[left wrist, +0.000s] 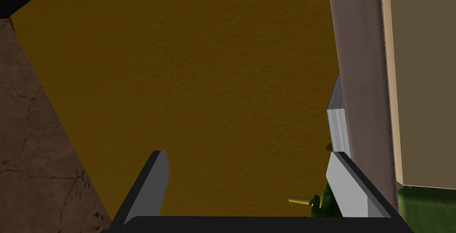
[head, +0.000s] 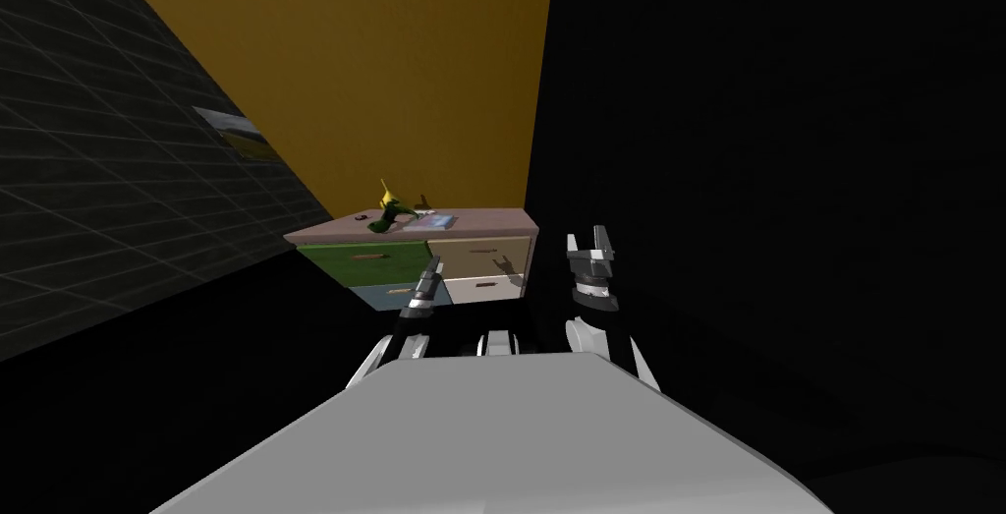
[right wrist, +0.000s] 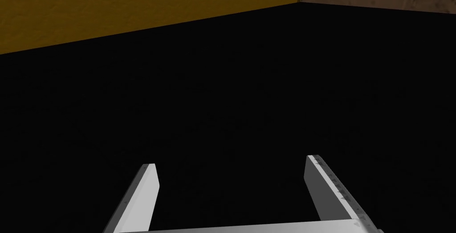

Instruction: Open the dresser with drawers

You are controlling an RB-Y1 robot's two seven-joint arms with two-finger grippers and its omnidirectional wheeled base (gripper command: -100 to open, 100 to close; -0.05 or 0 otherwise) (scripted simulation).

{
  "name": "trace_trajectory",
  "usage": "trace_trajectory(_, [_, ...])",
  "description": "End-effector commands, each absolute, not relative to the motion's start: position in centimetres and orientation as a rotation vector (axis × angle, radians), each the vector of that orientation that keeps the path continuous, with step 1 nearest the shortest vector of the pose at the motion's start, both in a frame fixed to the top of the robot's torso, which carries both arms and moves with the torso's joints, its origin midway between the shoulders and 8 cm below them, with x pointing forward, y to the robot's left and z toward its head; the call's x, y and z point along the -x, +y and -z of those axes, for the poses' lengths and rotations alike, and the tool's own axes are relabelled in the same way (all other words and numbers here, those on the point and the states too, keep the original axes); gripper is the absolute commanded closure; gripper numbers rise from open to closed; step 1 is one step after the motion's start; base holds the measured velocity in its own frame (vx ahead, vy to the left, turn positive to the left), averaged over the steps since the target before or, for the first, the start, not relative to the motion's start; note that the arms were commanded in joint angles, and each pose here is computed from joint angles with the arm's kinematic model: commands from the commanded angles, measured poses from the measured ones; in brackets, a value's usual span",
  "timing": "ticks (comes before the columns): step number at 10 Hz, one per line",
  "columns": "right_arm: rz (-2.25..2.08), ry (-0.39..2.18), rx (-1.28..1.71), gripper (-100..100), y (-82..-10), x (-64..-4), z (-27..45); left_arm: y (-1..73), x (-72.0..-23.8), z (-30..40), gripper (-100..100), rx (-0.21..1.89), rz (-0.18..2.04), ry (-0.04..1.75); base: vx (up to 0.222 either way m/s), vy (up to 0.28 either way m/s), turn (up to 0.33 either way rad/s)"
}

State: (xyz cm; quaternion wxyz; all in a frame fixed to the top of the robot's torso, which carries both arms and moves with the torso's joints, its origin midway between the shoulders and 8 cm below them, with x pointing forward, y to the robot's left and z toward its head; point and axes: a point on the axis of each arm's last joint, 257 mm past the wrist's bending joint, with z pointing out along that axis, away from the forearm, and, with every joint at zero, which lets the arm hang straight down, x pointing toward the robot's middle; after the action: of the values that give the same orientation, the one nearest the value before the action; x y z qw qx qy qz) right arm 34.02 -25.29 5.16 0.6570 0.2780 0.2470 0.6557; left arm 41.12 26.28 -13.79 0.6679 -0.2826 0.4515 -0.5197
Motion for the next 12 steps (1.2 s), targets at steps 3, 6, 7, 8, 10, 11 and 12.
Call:
trace_trajectory(3, [-1.486,0.56,-0.63,0,-25.3,-34.0,-5.2,27.3,-42.4,18.3,-100,0.703,1.128,1.083,0.11,-0.033,-0.007])
trace_trajectory(6, [-1.486,0.56,-0.63,0,-25.3,-34.0,-5.2,27.9,-43.0,21.6,-100,0.757,1.097,1.128,0.105,-0.026,-0.009])
trace_trajectory(7, [-1.486,0.56,-0.63,0,-25.3,-34.0,-5.2,28.0,-43.2,22.7,-100,0.776,1.088,1.141,0.111,-0.009,-0.01])
trace_trajectory(8, [-1.486,0.56,-0.63,0,-25.3,-34.0,-5.2,28.2,-43.4,23.9,-100,0.797,1.077,1.157,0.13,-0.02,-0.008])
trace_trajectory(10, [-1.486,0.56,-0.63,0,-25.3,-34.0,-5.2,28.3,-43.6,26.0,-100,0.836,1.061,1.182,0.138,-0.027,-0.009])
trace_trajectory(11, [-1.486,0.56,-0.63,0,-25.3,-34.0,-5.2,28.3,-43.6,26.1,-100,0.837,1.06,1.184,0.092,-0.024,-0.002])
trace_trajectory(12, [-1.486,0.56,-0.63,0,-25.3,-34.0,-5.2,28.3,-43.7,27.2,-100,0.858,1.053,1.195,0.074,-0.009,-0.005])
